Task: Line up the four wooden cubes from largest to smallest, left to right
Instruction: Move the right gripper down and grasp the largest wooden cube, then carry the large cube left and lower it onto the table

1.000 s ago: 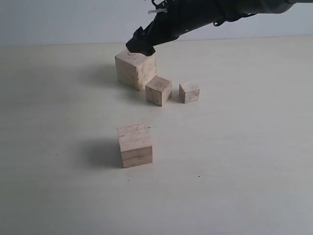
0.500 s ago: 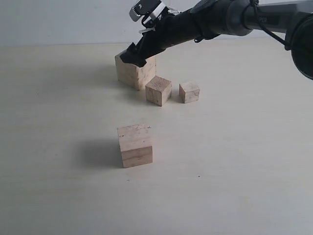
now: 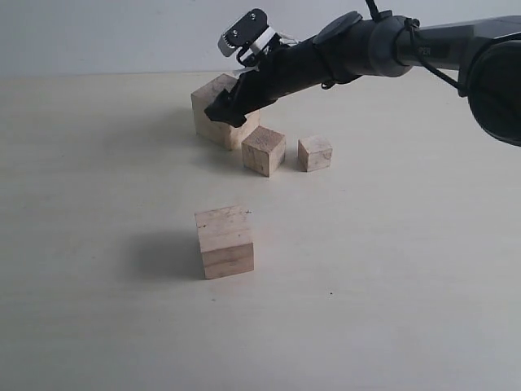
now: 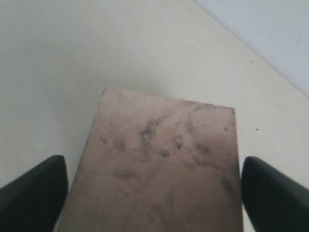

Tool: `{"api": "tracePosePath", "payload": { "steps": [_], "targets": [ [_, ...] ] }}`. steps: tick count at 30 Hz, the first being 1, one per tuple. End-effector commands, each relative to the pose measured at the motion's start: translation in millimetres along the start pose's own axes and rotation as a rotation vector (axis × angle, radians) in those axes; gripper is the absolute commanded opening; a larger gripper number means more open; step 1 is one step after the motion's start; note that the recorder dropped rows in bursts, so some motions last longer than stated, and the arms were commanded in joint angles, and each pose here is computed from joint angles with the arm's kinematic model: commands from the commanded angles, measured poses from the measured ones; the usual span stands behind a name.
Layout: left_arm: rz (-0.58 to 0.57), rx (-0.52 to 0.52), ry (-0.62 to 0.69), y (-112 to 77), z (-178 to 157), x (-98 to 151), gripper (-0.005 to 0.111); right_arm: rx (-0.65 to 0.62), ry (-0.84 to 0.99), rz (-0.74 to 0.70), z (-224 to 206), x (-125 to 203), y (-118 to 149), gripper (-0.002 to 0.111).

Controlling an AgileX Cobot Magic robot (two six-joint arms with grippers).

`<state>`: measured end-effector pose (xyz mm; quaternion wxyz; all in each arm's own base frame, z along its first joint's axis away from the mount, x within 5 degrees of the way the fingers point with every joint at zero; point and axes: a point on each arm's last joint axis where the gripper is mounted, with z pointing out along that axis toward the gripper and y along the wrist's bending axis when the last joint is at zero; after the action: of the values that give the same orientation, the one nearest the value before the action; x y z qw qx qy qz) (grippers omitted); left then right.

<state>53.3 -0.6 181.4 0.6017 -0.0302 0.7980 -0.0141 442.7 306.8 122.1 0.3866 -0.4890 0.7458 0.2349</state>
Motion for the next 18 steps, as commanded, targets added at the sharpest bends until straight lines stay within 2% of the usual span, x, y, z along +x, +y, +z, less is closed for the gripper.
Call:
{"api": "tracePosePath", "payload": {
  "steps": [1,2,4,5,10,15,18],
  "targets": [
    [-0.001,0.005,-0.013,-0.2,0.0,0.0,0.0,0.002,-0.01,0.011,-1.3,-3.6,-0.7,0.051],
    [-0.001,0.005,-0.013,-0.2,0.0,0.0,0.0,-0.004,-0.01,0.022,-1.9,-4.3,-0.1,0.04],
    [-0.001,0.005,-0.013,-0.2,0.0,0.0,0.0,-0.043,-0.012,0.036,-4.8,-7.7,3.7,0.01],
    [-0.001,0.005,-0.013,-0.2,0.0,0.0,0.0,-0.069,-0.016,0.037,-8.2,-11.6,6.2,0.001],
    [-0.001,0.005,-0.013,-0.2,0.0,0.0,0.0,-0.134,-0.061,0.008,-31.9,-39.2,14.5,0.0],
    [-0.001,0.005,-0.013,-0.2,0.0,0.0,0.0,-0.311,-0.169,0.005,-60.7,-75.1,38.8,0.0],
    [-0.001,0.005,-0.013,-0.2,0.0,0.0,0.0,-0.405,-0.204,-0.066,-69.3,-89.0,58.6,0.0]
  ]
}}
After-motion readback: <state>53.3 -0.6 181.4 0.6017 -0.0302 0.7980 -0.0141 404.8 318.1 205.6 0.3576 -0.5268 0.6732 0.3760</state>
